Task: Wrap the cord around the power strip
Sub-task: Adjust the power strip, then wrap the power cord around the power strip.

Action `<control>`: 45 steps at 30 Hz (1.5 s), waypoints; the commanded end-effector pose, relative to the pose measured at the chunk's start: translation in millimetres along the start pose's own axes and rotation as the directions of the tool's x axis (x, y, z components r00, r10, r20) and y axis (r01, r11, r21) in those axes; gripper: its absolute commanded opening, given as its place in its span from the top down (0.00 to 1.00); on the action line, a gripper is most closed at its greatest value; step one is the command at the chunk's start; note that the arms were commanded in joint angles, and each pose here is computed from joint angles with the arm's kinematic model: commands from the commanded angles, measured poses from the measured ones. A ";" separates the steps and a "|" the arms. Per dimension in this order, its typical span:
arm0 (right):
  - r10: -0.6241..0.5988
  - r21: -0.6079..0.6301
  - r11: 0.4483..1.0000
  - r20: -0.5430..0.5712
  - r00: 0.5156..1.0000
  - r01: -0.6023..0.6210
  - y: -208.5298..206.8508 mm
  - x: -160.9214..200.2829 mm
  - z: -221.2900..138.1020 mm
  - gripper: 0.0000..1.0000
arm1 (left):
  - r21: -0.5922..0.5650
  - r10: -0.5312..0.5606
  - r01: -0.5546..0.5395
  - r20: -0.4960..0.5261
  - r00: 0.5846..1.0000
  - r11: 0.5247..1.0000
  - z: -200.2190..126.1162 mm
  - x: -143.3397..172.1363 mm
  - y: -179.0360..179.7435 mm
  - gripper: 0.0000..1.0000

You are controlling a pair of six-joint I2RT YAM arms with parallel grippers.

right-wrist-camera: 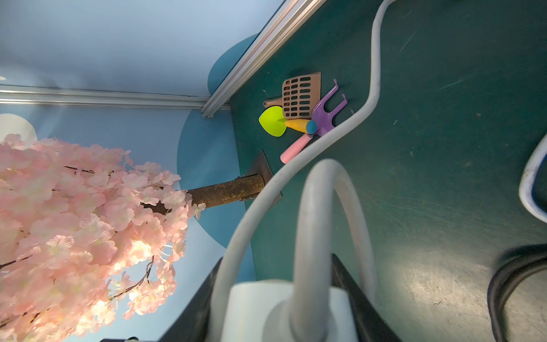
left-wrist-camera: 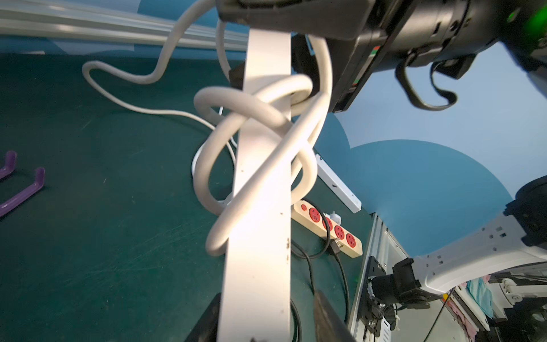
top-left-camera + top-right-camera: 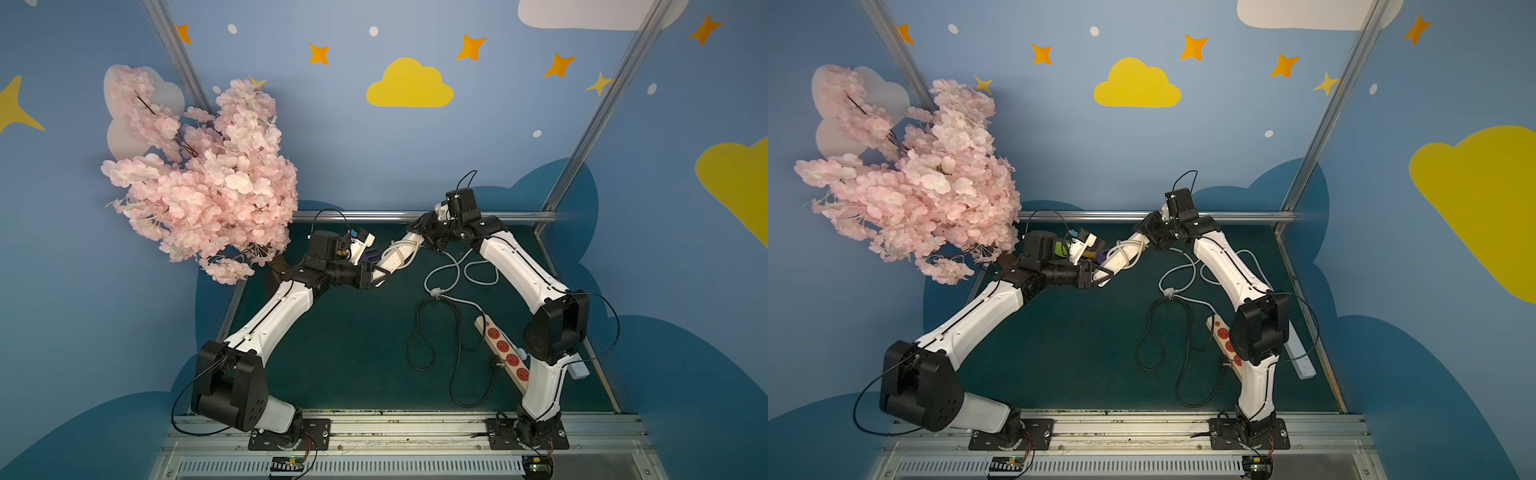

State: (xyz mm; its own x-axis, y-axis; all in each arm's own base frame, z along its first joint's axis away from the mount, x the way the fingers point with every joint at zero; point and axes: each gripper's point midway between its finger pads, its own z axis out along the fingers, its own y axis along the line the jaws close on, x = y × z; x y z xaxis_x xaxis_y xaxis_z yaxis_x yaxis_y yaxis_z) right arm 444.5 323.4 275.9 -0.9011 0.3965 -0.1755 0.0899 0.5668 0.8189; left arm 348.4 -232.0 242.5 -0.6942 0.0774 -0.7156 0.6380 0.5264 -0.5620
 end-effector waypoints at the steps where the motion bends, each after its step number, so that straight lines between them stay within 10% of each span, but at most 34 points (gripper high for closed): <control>1: -0.045 -0.069 0.997 0.025 0.999 0.047 30.4 -2.6 -7.1 1.00 | -0.001 0.012 -0.012 -0.026 1.000 1.000 1.4 0.0 -1.8 0.60; 6: -0.049 -0.085 0.995 0.020 0.999 0.051 37.7 0.7 -7.0 0.95 | -0.045 0.054 -0.057 -0.049 0.997 0.997 6.6 -2.6 0.9 0.81; 9: -0.082 -0.119 0.989 0.008 0.997 0.082 47.4 0.8 -11.7 0.73 | -0.077 0.065 -0.067 -0.026 0.998 0.995 1.4 -10.1 1.9 0.97; 15: -0.266 -0.218 0.939 0.037 0.963 0.267 68.8 -9.5 -54.4 0.25 | -0.031 0.026 -0.023 0.109 0.994 0.999 -26.8 -44.4 -14.9 0.97; 22: -0.357 -0.232 0.893 0.159 0.921 0.386 34.2 -38.1 -104.0 0.17 | 0.034 0.046 -0.053 0.186 0.982 0.998 -45.6 -74.9 -47.3 0.97; 29: -0.694 0.165 0.719 0.225 0.684 0.675 -61.7 -62.2 -55.5 0.22 | 0.095 0.080 -0.107 0.255 0.964 0.990 -68.2 -104.6 -89.1 0.97; 36: -0.862 0.211 0.443 0.369 0.349 0.871 -31.1 -60.9 -2.0 0.16 | 0.135 0.097 -0.145 0.309 0.946 0.980 -83.2 -124.6 -118.8 0.97; 45: -0.793 0.175 0.458 0.523 0.312 0.871 3.6 -83.0 58.8 0.16 | 0.169 0.089 -0.151 0.326 0.941 0.974 -88.7 -131.0 -137.0 0.98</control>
State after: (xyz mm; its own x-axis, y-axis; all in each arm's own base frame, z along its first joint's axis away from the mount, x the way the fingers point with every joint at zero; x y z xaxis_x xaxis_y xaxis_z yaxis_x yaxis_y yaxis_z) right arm 527.4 325.7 219.8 -0.2739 -0.0349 -0.9611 -0.6697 0.7241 0.1646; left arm 338.0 -238.5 395.5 -0.6235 -0.1225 -0.7721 0.6733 0.4177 -0.6100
